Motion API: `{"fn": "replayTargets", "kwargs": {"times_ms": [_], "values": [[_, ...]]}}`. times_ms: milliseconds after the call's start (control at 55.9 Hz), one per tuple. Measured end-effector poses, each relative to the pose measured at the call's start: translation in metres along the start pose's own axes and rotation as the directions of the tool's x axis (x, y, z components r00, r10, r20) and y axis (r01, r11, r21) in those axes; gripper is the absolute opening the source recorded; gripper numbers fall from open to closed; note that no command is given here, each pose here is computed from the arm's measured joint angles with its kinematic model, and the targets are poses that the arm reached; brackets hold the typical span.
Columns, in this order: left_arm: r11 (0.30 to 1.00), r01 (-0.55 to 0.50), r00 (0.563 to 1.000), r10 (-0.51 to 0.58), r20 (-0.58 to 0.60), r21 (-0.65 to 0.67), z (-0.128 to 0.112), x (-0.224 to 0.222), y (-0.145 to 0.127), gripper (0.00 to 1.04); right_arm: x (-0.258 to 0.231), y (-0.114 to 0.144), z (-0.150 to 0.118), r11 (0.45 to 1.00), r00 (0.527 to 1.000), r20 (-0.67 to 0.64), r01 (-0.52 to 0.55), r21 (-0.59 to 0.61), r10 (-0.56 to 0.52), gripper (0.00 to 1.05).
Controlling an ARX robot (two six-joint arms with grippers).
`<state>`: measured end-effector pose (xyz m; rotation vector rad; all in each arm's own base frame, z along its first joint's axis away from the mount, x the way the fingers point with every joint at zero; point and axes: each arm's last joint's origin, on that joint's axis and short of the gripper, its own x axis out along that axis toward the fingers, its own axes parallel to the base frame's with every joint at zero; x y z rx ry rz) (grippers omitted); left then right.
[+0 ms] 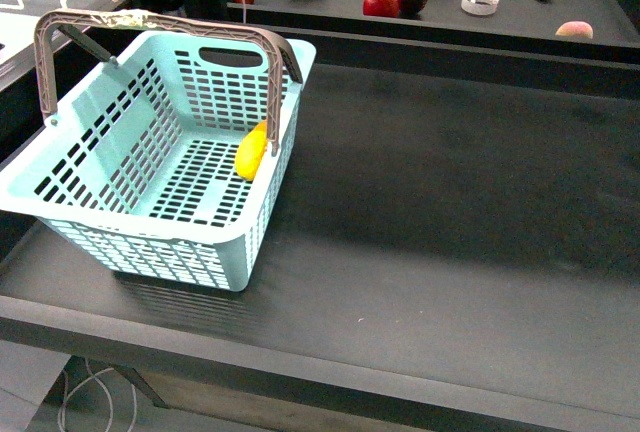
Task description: Pick mango with right arm and hold basket with left
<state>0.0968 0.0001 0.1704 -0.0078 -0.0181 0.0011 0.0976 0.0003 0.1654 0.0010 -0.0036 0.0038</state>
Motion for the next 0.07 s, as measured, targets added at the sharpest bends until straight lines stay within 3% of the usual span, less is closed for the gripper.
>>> {"fn": "replayTargets", "kwargs": {"times_ms": [72], "values": [[1.000, 0.000, 1.000, 0.000, 0.000, 0.000, 0.0000, 0.0000, 0.0000, 0.02, 0.0000, 0.0000, 0.0000, 1.000, 1.000, 0.000, 0.000, 0.000, 0.000, 0.96]]}}
